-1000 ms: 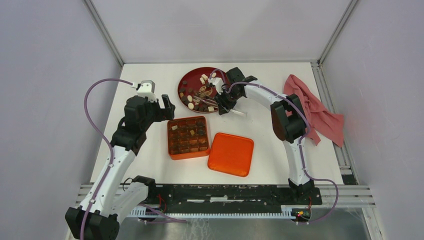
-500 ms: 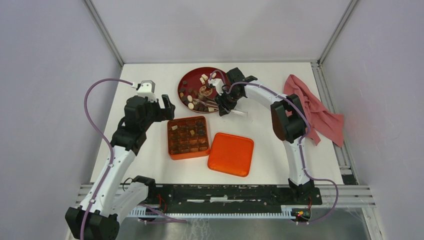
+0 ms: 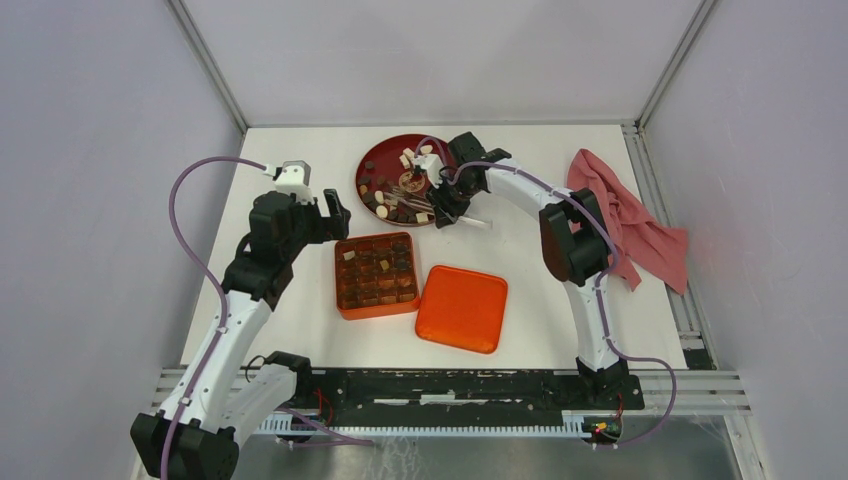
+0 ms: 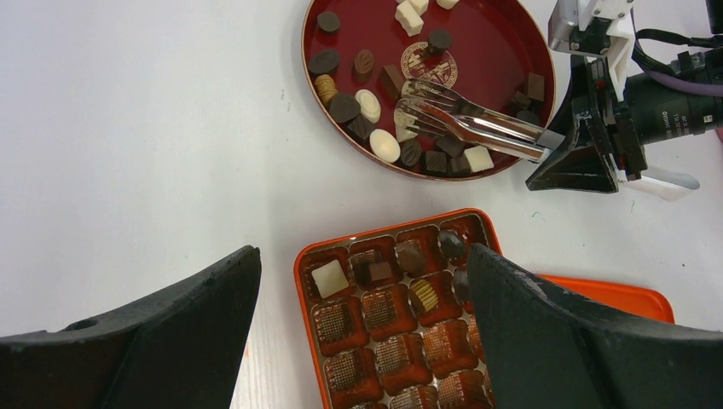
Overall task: Pack the chocolate
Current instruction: Pick up the fake chocolate from the plate.
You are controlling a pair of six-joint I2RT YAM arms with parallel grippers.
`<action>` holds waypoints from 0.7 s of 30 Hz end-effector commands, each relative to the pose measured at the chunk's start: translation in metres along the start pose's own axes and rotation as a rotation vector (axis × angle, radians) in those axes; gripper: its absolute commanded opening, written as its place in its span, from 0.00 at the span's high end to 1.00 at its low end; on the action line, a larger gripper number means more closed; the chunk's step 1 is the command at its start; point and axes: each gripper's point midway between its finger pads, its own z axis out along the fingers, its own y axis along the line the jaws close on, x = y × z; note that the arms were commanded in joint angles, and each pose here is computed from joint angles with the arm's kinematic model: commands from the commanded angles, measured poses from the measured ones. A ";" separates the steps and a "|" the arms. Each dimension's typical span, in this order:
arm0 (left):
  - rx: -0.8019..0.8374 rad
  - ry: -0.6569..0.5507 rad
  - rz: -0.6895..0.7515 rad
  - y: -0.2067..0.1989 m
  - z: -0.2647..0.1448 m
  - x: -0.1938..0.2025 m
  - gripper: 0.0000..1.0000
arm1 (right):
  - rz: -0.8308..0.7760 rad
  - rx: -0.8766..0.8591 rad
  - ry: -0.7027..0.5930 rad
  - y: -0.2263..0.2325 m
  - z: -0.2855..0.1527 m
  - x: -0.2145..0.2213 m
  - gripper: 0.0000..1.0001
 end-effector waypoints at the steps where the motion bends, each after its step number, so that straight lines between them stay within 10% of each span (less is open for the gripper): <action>1: 0.013 -0.025 0.046 -0.001 0.001 -0.007 0.05 | -0.030 0.022 -0.031 -0.004 -0.006 -0.017 0.55; 21: 0.005 -0.017 0.048 0.001 0.003 -0.005 0.05 | -0.029 0.021 -0.007 -0.007 -0.001 -0.012 0.54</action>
